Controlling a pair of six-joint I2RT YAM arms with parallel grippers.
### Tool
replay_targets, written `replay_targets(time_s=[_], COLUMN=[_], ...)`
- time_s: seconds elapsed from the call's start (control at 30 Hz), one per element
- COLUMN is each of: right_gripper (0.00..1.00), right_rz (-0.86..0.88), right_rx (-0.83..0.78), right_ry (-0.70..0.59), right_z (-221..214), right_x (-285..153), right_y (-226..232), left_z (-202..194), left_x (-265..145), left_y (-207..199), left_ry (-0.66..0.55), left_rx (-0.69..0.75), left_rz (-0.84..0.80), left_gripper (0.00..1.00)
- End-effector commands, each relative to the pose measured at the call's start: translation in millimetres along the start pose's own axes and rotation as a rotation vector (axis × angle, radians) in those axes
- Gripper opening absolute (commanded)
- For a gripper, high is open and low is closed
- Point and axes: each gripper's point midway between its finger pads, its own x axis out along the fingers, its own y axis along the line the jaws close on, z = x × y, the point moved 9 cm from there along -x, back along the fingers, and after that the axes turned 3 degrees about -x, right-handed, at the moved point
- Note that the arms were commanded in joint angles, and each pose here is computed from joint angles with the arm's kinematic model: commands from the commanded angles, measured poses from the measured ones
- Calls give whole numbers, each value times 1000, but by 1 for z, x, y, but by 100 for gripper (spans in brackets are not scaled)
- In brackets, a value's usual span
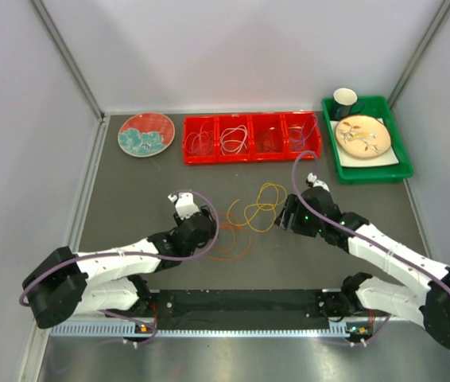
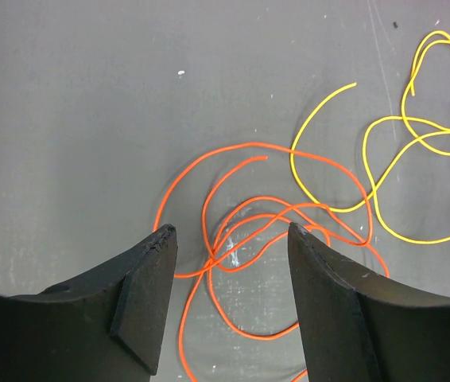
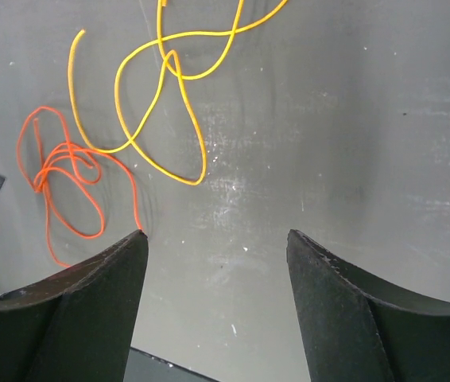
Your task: Untangle the cables
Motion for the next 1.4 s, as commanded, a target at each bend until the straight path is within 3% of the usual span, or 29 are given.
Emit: replay_targets(time_s=[0.0,0.23,0.53,0.63,0.77,0.8,0.93,1.1,1.23,1.37], right_gripper=[70,64,52,36,0,0,0,0,0,0], right_rz=[63,-41,-69,-93,-118,-125,-125,18,234,323], right_rx=[18,-35,-66,-98,-135,-142,-178,-241,-304,-314], right_ry=[-67,-2,100,113,86,81,32,-82,-252,-366], right_z=[31,47,29,31,45,48,69,114,165,193], right_x=[3,31,63,68,66,63,40,-16,-101,-173], right_y=[32,43,38,39,46,47,59,98,146,169], left_z=[10,9,7,7,6,7,6,6,5,6], left_x=[-1,3,7,8,8,8,10,12,13,13], left_y=[-12,-11,-12,-12,-12,-12,-12,-13,-12,-13], left_ry=[-36,-42,-39,-37,-37,-40,-41,-40,-37,-39], left_rx=[-16,-12,3,5,5,4,6,12,15,14], left_rz=[-25,-5,15,17,20,21,28,38,40,40], left_gripper=[62,63,63,63,63,63,63,62,62,62])
